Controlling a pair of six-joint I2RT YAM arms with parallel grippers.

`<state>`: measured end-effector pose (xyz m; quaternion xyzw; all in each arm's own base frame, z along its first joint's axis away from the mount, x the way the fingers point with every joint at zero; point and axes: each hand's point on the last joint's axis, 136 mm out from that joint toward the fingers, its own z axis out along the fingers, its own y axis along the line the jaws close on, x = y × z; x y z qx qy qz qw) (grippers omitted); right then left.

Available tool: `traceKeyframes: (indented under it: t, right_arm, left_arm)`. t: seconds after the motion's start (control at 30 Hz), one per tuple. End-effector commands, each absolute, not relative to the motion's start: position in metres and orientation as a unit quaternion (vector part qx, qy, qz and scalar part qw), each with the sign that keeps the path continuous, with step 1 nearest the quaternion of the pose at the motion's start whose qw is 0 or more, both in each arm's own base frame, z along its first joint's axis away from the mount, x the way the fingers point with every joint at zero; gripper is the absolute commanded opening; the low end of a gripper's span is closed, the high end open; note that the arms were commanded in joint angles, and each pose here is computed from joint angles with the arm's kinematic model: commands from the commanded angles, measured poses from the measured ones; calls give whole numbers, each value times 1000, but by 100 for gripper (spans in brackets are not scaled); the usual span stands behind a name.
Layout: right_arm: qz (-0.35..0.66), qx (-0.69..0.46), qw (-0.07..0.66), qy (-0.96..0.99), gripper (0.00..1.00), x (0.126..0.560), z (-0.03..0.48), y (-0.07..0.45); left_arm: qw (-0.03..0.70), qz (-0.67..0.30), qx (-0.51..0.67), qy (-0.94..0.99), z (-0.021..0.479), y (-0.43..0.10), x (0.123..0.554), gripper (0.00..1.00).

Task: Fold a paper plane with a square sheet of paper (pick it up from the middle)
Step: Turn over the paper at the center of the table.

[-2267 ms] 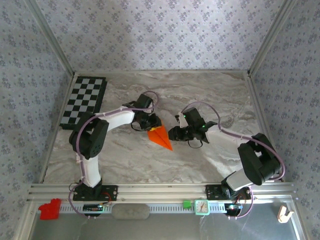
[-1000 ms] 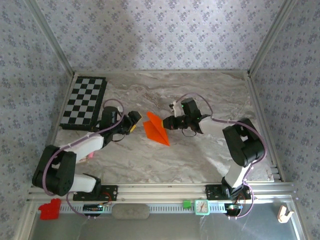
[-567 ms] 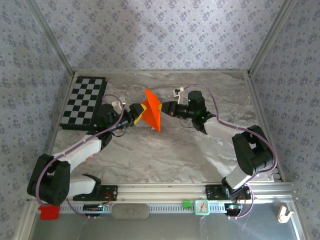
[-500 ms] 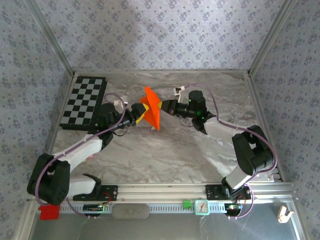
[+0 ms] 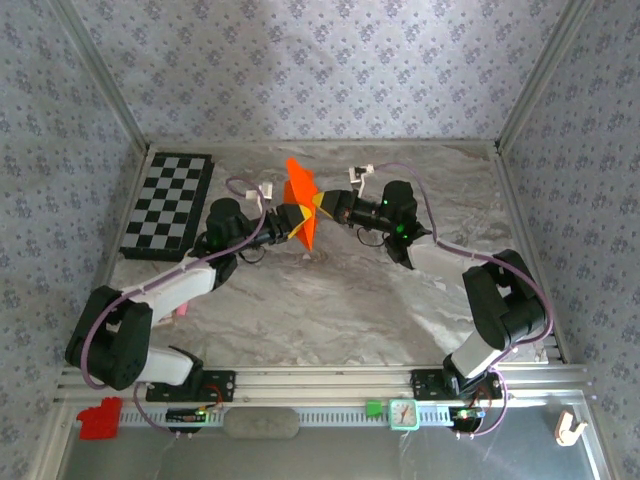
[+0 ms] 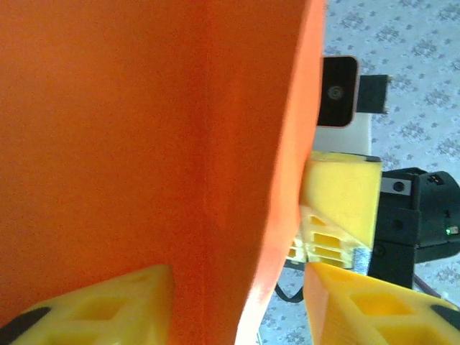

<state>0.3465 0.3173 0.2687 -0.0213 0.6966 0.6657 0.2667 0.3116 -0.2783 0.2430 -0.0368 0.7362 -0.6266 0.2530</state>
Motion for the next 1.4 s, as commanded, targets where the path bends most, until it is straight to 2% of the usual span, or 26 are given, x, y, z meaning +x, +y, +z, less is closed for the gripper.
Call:
traceKeyframes:
  t: [0.0, 0.37, 0.57, 0.63, 0.73, 0.83, 0.9, 1.03, 1.23, 1.37]
  right_arm:
    - [675, -23, 259, 690, 6, 344, 268, 317]
    - [677, -14, 252, 691, 7, 347, 263, 316]
    - [678, -12, 252, 691, 12, 347, 264, 314]
    - [678, -12, 252, 690, 16, 347, 265, 314]
    - [673, -10, 259, 693, 27, 349, 265, 309]
    - [642, -1, 279, 714, 43, 353, 256, 295]
    - [595, 14, 297, 747, 52, 357, 241, 279]
    - [491, 51, 330, 804, 60, 362, 219, 239]
    - [366, 46, 360, 857, 64, 358, 211, 196]
    - [309, 38, 367, 877, 66, 353, 205, 177]
  left_arm:
    - [278, -655, 2, 703, 275, -285, 309, 47]
    - [292, -654, 4, 698, 275, -283, 311, 32]
    - [301, -640, 7, 707, 271, -281, 311, 23]
    - [301, -634, 5, 712, 269, -281, 313, 19]
    - [301, -621, 4, 723, 265, -279, 314, 14]
    - [302, -600, -1, 741, 257, -274, 316, 12]
    - [300, -565, -1, 768, 244, -269, 317, 11]
    - [296, -442, 8, 847, 210, -250, 317, 11]
    - [281, -248, 17, 927, 175, -210, 324, 10]
    - [297, -98, 24, 950, 160, -176, 335, 10]
